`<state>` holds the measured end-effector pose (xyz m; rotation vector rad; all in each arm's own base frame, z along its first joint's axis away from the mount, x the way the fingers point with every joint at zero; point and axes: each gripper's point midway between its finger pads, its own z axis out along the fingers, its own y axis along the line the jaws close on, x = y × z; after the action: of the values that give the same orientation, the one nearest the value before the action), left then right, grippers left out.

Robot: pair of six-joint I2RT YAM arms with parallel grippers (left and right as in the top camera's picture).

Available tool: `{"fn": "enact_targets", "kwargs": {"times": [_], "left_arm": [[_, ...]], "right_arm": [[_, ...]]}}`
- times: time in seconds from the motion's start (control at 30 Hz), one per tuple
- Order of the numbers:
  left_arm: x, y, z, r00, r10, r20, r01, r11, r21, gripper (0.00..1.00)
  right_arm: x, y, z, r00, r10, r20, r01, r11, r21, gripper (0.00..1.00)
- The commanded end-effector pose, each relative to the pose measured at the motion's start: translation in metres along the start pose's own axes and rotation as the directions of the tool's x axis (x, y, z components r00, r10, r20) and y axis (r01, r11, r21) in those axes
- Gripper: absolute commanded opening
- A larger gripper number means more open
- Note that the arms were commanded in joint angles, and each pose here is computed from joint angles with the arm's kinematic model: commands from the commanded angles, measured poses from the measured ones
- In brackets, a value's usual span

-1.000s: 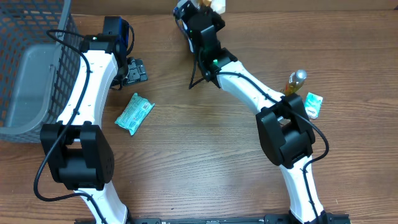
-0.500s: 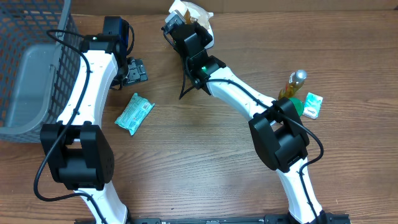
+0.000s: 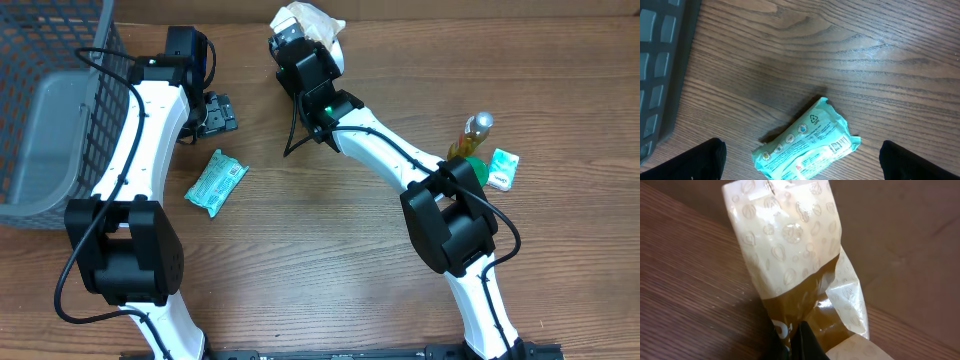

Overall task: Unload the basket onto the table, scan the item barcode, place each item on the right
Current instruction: 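Hold the bag in front of the white scanner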

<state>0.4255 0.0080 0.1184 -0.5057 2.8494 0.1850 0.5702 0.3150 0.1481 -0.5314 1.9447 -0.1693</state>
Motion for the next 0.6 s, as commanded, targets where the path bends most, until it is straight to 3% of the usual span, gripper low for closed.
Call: {"fn": "enact_targets", "kwargs": {"times": [0.0, 0.33, 0.57], "left_arm": [[-0.005, -0.001, -0.002, 1.0, 0.016, 0.016, -0.016, 1.0, -0.007, 1.0], [-0.005, -0.001, -0.002, 1.0, 0.016, 0.016, -0.016, 1.0, -0.007, 1.0], [-0.005, -0.001, -0.002, 1.0, 0.016, 0.016, -0.016, 1.0, -0.007, 0.99]], "right_arm": [[-0.012, 0.005, -0.002, 0.998, 0.059, 0.033, -0.057, 0.997, -0.055, 0.04], [-0.018, 0.011, -0.004, 0.993, 0.112, 0.041, -0.107, 0.989, -0.107, 0.04], [-0.052, -0.026, -0.035, 0.975, 0.213, 0.065, -0.207, 0.974, -0.09, 0.04]]}}
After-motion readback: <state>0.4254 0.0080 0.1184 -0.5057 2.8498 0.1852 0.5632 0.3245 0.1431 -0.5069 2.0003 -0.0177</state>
